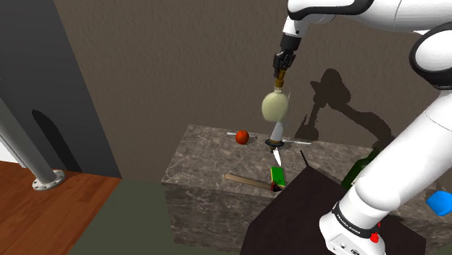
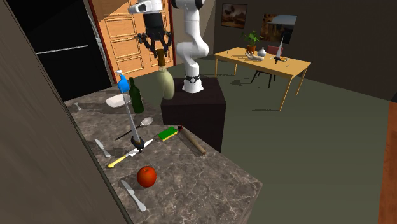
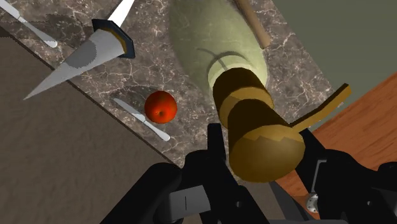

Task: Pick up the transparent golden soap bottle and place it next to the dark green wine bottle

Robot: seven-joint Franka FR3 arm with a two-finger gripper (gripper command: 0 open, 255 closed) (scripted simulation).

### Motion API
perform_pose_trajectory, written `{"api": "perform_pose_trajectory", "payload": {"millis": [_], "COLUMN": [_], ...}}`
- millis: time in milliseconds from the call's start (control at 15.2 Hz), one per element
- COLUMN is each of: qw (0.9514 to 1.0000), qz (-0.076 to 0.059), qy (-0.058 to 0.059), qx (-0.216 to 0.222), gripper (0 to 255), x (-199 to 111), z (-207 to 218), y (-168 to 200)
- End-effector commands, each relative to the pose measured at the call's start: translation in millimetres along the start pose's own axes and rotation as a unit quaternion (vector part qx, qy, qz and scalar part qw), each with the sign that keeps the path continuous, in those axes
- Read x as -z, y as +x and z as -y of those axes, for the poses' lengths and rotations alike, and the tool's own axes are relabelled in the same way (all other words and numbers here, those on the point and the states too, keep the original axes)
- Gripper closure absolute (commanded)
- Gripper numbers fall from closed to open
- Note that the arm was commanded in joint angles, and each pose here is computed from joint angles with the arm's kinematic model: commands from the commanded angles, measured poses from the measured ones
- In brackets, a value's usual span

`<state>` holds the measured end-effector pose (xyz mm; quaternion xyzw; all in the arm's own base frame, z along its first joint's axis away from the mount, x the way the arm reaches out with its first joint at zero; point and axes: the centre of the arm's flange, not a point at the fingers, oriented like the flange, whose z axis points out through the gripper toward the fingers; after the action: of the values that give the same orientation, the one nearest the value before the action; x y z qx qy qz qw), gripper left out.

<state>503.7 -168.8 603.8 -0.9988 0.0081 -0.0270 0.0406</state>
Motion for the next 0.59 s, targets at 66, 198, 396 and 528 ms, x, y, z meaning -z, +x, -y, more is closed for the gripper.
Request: {"api": "perform_pose_trajectory", "payload": {"millis": [66, 198, 396, 528], "qw": [1.0, 1.0, 1.0, 1.0], "qz": [0.0, 0.0, 0.0, 0.0], "qy": [0.0, 0.0, 0.0, 0.0], "qx": [0.0, 0.0, 0.0, 0.0], "gripper": [255, 255, 255, 255], "x": [2.9, 5.3, 8.8, 11.2], "z": [-20.4, -34.2, -54.9, -68.7], "y": [-35.5, -57.9, -91.4, -113.8]}}
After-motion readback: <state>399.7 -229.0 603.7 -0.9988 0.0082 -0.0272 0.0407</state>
